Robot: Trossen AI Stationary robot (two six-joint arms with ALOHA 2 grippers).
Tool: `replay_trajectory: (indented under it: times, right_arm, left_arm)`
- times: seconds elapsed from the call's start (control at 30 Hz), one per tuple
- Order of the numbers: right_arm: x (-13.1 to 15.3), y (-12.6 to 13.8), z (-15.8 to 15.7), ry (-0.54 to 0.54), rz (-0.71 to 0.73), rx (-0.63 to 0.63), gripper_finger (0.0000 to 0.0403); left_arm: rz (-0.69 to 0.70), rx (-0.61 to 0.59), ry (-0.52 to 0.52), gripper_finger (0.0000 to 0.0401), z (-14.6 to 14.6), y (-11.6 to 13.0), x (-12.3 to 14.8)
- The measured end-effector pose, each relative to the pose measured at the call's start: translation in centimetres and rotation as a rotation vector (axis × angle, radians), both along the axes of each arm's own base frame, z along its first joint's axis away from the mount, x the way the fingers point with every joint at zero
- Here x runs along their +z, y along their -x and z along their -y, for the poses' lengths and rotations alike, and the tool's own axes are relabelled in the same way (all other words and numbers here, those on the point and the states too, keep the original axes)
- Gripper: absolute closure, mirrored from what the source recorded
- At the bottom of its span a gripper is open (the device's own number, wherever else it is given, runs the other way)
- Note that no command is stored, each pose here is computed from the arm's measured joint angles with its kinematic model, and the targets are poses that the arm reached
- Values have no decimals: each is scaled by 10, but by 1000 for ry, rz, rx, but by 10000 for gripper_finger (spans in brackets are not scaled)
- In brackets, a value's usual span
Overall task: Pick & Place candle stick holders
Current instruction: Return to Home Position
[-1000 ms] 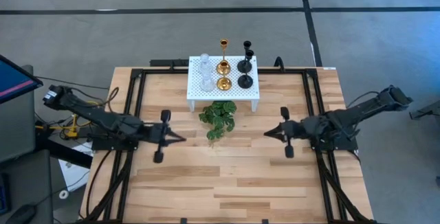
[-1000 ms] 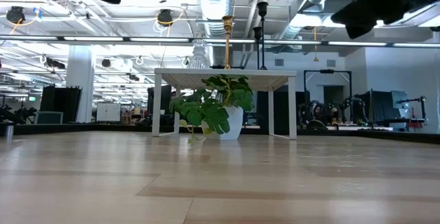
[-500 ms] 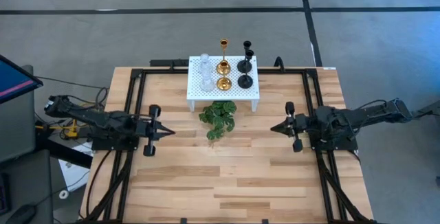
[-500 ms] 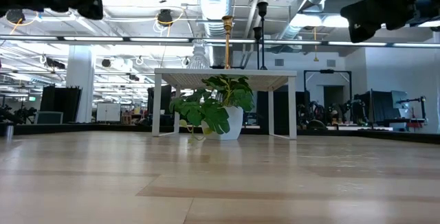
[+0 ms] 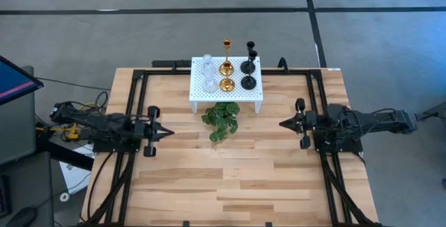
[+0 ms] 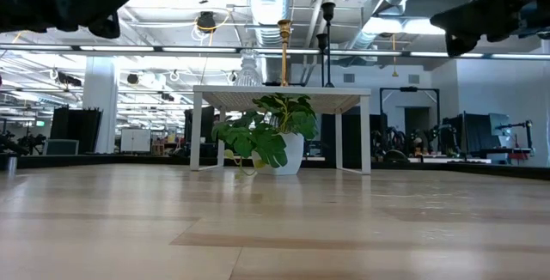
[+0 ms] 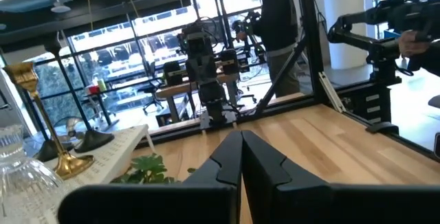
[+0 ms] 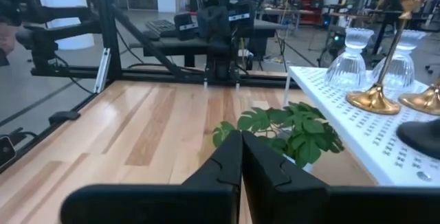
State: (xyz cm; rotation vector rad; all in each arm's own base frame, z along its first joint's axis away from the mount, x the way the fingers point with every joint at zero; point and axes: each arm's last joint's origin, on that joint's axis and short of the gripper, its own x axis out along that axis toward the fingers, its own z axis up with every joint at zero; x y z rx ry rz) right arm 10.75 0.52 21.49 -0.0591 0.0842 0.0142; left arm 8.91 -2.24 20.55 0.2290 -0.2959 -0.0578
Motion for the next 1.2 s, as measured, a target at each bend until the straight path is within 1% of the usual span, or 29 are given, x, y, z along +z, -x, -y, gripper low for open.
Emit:
replay_trajectory:
  times: [0.23,0.43,0.53,0.63,0.73,0.83,1.07,1.13,1.2]
  right_arm:
    - [-29,3,0,-22,52,-3,403]
    - [-48,6,0,-34,83,-3,403]
    - [-47,8,0,-35,103,-3,403]
    - [-46,8,1,-36,109,-3,403]
    - [-49,8,1,-41,85,-18,403]
    - [-50,8,1,-41,76,-27,403]
    - [-51,7,1,-39,55,-24,403]
    - [-51,7,1,-39,56,-23,403]
    - [-51,7,1,-39,55,-23,403]
  left_arm:
    - [-35,-6,11,394,1,-3,-15]
    - [-40,-3,12,395,1,-3,-16]
    - [-46,-5,22,393,1,-3,-17]
    - [-58,28,55,395,0,-4,-17]
    - [-81,55,79,396,-1,-4,-20]
    - [-106,49,99,393,-1,-5,-22]
    - [-209,56,133,396,-1,-6,-32]
    - [-230,38,125,395,0,-6,-34]
    - [-234,-19,111,393,2,-6,-34]
